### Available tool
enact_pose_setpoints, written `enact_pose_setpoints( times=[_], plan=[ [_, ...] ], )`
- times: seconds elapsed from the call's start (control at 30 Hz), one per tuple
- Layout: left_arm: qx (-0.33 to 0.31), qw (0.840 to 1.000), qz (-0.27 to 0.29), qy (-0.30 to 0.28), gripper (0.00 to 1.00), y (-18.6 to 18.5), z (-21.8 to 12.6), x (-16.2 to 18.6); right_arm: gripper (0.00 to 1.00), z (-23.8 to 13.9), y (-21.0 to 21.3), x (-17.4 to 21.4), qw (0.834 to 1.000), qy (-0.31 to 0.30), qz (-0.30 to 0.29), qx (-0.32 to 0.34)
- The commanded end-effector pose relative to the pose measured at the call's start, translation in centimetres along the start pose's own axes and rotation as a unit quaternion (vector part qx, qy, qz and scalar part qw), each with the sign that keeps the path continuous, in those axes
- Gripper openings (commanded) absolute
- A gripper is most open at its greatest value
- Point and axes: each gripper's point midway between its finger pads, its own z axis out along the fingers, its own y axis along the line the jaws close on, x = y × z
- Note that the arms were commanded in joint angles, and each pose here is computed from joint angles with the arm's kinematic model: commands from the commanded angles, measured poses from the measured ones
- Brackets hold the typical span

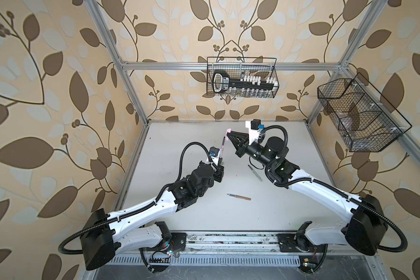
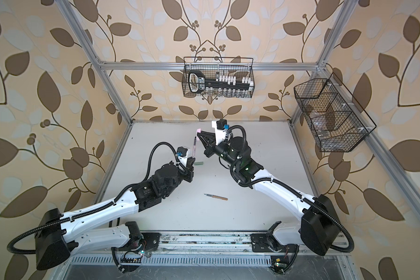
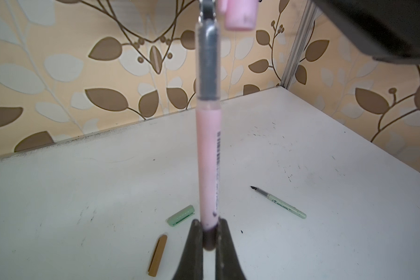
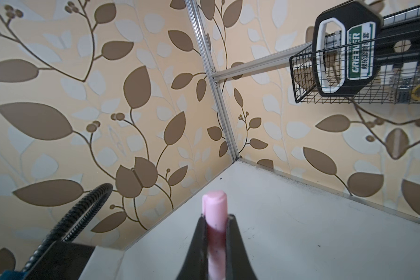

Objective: Insert the pens into the pen caps
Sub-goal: 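Lower the pink cap onto the pen nib with the right gripper, then press the pink cap down over the nib with the right gripper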

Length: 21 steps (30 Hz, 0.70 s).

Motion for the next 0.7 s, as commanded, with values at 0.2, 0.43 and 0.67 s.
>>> enact_pose_setpoints(
  times=[0.2,0.43,0.67],
  plan=[
    [0.018,0.999,-0.013,-0.026,0.00,-1.0,-0.3,-2.4,0.00,0.6,0.9,-3.1,0.999,-0.039,-0.017,-0.014],
    [0.015,0.999,-0.011,-0.028,0.00,-0.9,-0.3,-2.6,0.00,1.0,0.7,-2.1,0.999,-0.026,-0.009,-0.017],
    [0.014,0.999,-0.010,-0.028,0.00,-0.9,-0.3,-2.5,0.00,1.0,1.0,-0.8,1.000,-0.010,-0.005,-0.022]
  ],
)
